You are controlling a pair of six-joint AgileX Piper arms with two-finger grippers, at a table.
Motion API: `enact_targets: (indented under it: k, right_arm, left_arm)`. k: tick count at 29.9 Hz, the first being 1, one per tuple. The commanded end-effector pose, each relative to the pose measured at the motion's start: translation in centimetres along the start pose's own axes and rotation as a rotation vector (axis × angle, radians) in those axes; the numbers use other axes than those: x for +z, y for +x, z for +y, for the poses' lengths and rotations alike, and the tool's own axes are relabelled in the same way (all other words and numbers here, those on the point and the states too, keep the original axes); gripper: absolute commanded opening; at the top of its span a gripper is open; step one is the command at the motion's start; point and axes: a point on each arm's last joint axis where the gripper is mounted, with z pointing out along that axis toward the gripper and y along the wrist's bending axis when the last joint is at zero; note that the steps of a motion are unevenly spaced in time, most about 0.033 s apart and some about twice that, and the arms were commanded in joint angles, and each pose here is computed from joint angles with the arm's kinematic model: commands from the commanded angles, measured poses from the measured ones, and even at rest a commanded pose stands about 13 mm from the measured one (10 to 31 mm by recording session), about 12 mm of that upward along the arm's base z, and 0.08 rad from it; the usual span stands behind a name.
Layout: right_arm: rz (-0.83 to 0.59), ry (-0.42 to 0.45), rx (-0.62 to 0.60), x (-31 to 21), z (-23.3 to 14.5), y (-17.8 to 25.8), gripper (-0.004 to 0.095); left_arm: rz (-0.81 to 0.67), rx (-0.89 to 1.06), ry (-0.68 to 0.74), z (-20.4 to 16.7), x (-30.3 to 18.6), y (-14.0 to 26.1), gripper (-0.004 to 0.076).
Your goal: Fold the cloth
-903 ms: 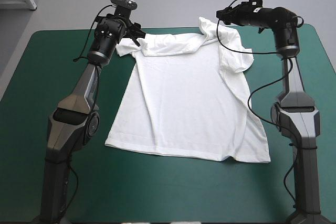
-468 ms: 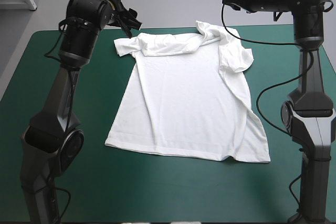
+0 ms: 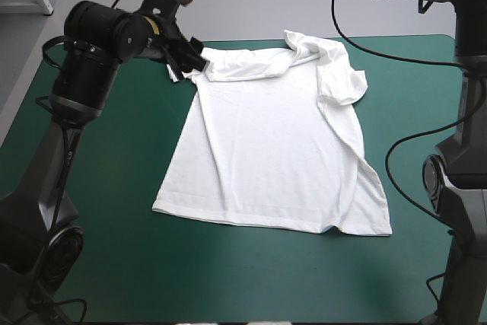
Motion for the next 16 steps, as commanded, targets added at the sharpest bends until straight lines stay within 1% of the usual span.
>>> enact_targets:
  k: [1,4,7,11,14,16]
  right_arm:
    - [-0.003,-0.001,-0.022,-1.7,1.3,-0.3,0.0468]
    - [0.144,0.045,0.018,-0.7,-0.2,2.5,0.0468]
    - [0.328,0.092,0.046,-0.1,-1.3,6.9,0.0468]
    - [0.527,0.120,0.068,-1.1,-1.3,12.9,0.0468]
    - [0.642,0.144,0.087,-2.4,-1.1,16.7,0.0468]
    - [0.710,0.158,0.100,-3.3,-0.9,19.1,0.0468]
  left_arm:
    - [0.138,0.014,0.042,-1.0,-0.6,3.5,0.0505]
    - [0.233,0.020,0.071,-2.1,1.3,7.1,0.0426]
    - [0.281,0.005,0.089,-3.2,2.3,10.6,0.0380]
    - [0.403,-0.006,0.146,-4.9,3.9,15.5,0.0378]
    - [0.437,-0.021,0.178,-5.9,4.6,18.0,0.0378]
    - [0.429,-0.035,0.185,-6.3,5.0,19.0,0.0378]
